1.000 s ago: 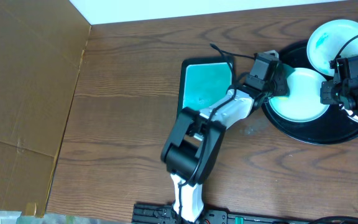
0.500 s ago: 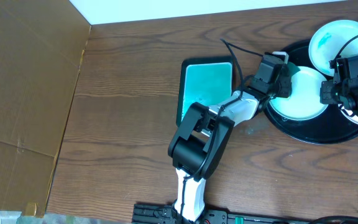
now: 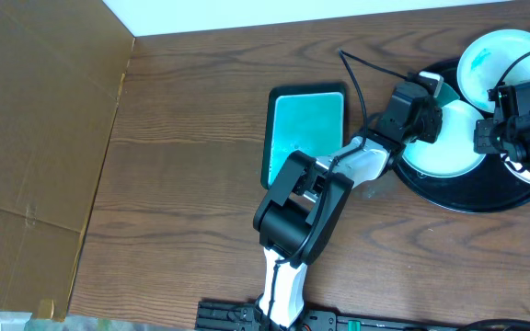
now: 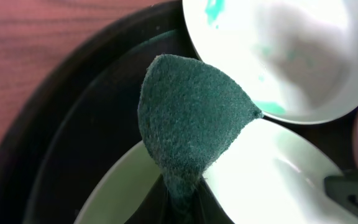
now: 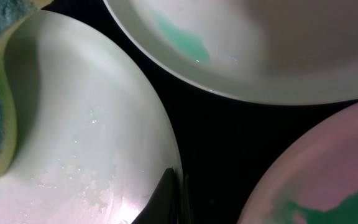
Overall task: Clean dirty plates on tray and stack at the side
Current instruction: 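Scrub the plate held by the right gripper with the left sponge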
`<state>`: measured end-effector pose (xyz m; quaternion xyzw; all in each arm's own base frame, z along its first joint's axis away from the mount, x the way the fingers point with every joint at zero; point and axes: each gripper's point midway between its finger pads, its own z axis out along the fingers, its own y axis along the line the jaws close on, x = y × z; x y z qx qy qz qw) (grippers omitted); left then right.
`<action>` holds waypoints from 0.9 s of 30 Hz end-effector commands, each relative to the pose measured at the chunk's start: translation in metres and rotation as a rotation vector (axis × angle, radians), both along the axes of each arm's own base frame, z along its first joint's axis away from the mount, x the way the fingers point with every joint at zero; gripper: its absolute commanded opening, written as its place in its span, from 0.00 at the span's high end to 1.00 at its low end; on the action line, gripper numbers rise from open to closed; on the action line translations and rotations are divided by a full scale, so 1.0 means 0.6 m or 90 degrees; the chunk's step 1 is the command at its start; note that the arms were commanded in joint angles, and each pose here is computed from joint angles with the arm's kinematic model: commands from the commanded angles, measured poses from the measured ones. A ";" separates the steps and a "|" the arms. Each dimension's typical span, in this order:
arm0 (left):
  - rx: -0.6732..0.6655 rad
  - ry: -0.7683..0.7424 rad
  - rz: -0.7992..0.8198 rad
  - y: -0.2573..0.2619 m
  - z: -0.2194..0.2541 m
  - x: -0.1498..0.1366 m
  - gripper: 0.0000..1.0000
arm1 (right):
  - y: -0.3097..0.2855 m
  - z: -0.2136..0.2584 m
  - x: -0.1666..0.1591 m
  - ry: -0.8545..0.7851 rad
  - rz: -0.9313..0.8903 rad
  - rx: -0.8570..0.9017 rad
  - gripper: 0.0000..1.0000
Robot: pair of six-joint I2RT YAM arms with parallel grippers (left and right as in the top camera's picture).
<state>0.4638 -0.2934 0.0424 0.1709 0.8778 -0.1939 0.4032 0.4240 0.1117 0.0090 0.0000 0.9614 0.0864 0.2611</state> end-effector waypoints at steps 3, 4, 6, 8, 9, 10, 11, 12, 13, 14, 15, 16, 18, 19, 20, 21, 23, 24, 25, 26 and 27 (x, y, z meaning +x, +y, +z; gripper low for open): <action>0.104 -0.033 -0.032 0.030 -0.054 0.011 0.93 | -0.016 -0.037 -0.014 0.038 -0.017 -0.028 0.99; 0.115 -0.029 -0.020 0.040 -0.062 0.014 0.93 | -0.016 -0.037 -0.015 0.038 -0.017 -0.027 0.99; 0.130 -0.014 -0.004 0.059 -0.073 0.016 0.93 | -0.016 -0.037 -0.014 0.038 -0.017 -0.027 0.99; 0.139 0.004 0.003 0.073 -0.082 0.014 0.93 | -0.016 -0.037 -0.014 0.038 -0.017 -0.027 0.99; 0.144 0.012 0.007 0.081 -0.086 0.013 0.93 | -0.016 -0.037 -0.014 0.038 -0.017 -0.027 0.99; 0.150 0.019 0.013 0.089 -0.090 0.013 0.93 | -0.016 -0.037 -0.014 0.038 -0.017 -0.027 0.99; 0.158 0.030 0.018 0.097 -0.095 0.010 0.93 | -0.016 -0.037 -0.014 0.038 -0.017 -0.027 0.99; 0.164 0.041 0.020 0.104 -0.099 0.007 0.93 | -0.016 -0.037 -0.014 0.038 -0.017 -0.027 0.99; 0.170 0.055 0.022 0.110 -0.104 0.002 0.93 | -0.016 -0.037 -0.014 0.038 -0.017 -0.027 0.99; 0.176 0.069 0.023 0.115 -0.106 -0.004 0.93 | -0.016 -0.037 -0.014 0.038 -0.017 -0.027 0.99; 0.182 0.080 0.021 0.118 -0.107 -0.011 0.93 | -0.016 -0.037 -0.014 0.038 -0.017 -0.027 0.99; 0.186 0.089 0.020 0.121 -0.107 -0.016 0.93 | -0.016 -0.037 -0.014 0.038 -0.017 -0.027 0.99; 0.194 0.104 0.016 0.123 -0.103 -0.027 0.92 | -0.016 -0.037 -0.014 0.038 -0.017 -0.028 0.99; 0.198 0.110 0.013 0.123 -0.098 -0.033 0.93 | -0.016 -0.037 -0.014 0.038 -0.017 -0.028 0.99; 0.201 0.116 0.010 0.122 -0.096 -0.039 0.93 | -0.016 -0.037 -0.014 0.038 -0.017 -0.028 0.99; 0.204 0.123 0.007 0.121 -0.092 -0.045 0.93 | -0.016 -0.037 -0.014 0.038 -0.017 -0.028 0.99; 0.190 0.150 0.019 0.116 -0.085 -0.061 0.93 | -0.016 -0.037 -0.014 0.037 -0.013 -0.030 0.99; 0.172 0.166 0.019 0.109 -0.083 -0.070 0.93 | -0.016 -0.037 -0.014 0.037 -0.013 -0.030 0.99; 0.149 0.182 0.011 0.097 -0.080 -0.079 0.93 | -0.016 -0.037 -0.014 0.037 -0.013 -0.030 0.99; 0.118 0.202 -0.006 0.081 -0.077 -0.091 0.93 | -0.016 -0.037 -0.014 0.037 -0.013 -0.030 0.99; 0.085 0.221 -0.031 0.061 -0.074 -0.103 0.93 | -0.016 -0.036 -0.014 0.036 -0.013 -0.030 0.99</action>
